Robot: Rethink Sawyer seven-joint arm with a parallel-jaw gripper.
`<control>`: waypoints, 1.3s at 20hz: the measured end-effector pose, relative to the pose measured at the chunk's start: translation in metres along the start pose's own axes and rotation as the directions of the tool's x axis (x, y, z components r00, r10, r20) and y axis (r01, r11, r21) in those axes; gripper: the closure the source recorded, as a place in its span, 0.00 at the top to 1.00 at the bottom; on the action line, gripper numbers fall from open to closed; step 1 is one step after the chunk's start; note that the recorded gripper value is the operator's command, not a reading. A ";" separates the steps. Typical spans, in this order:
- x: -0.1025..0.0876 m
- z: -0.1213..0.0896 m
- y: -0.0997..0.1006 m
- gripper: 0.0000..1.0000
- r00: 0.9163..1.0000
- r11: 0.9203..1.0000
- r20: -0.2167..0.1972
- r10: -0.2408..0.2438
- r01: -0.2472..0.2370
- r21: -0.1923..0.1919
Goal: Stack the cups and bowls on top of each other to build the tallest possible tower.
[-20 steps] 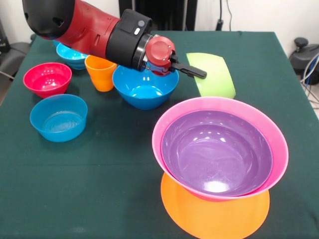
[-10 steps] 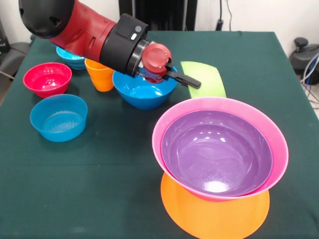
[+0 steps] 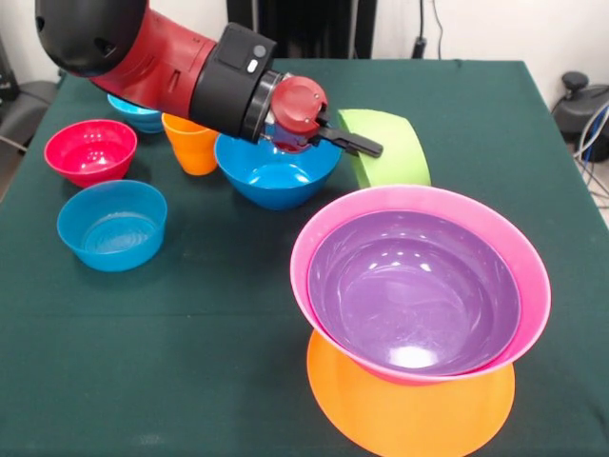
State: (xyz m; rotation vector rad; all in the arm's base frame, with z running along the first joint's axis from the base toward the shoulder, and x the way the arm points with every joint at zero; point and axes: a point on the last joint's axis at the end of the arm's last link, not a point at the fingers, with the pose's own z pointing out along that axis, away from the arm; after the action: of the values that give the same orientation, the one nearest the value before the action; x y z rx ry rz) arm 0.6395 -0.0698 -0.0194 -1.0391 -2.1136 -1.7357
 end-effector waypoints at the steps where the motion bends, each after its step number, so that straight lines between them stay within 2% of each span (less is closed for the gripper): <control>1: 0.000 -0.001 -0.002 0.00 1.000 1.000 0.002 0.003 -0.003 0.003; 6: -0.001 -0.010 -0.007 0.00 1.000 1.000 0.021 0.013 -0.014 0.017; 10: 0.001 -0.018 -0.009 0.00 1.000 0.999 0.015 0.018 -0.019 0.028; 14: 0.007 -0.024 -0.011 0.00 0.999 0.999 -0.023 0.025 -0.024 0.042; 15: 0.010 -0.027 -0.013 0.00 0.998 0.998 -0.044 0.034 -0.032 0.050; 21: 0.018 -0.037 -0.019 0.00 0.994 0.994 -0.086 0.074 -0.067 0.080; 23: 0.023 -0.044 -0.023 0.00 0.989 0.990 -0.103 0.108 -0.098 0.098; 26: 0.030 -0.053 -0.028 0.00 0.982 0.987 -0.139 0.131 -0.116 0.113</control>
State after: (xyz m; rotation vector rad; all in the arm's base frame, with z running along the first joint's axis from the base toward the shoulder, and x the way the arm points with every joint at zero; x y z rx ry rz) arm 0.5858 -0.1084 -0.0088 -0.9622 -1.9823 -1.5753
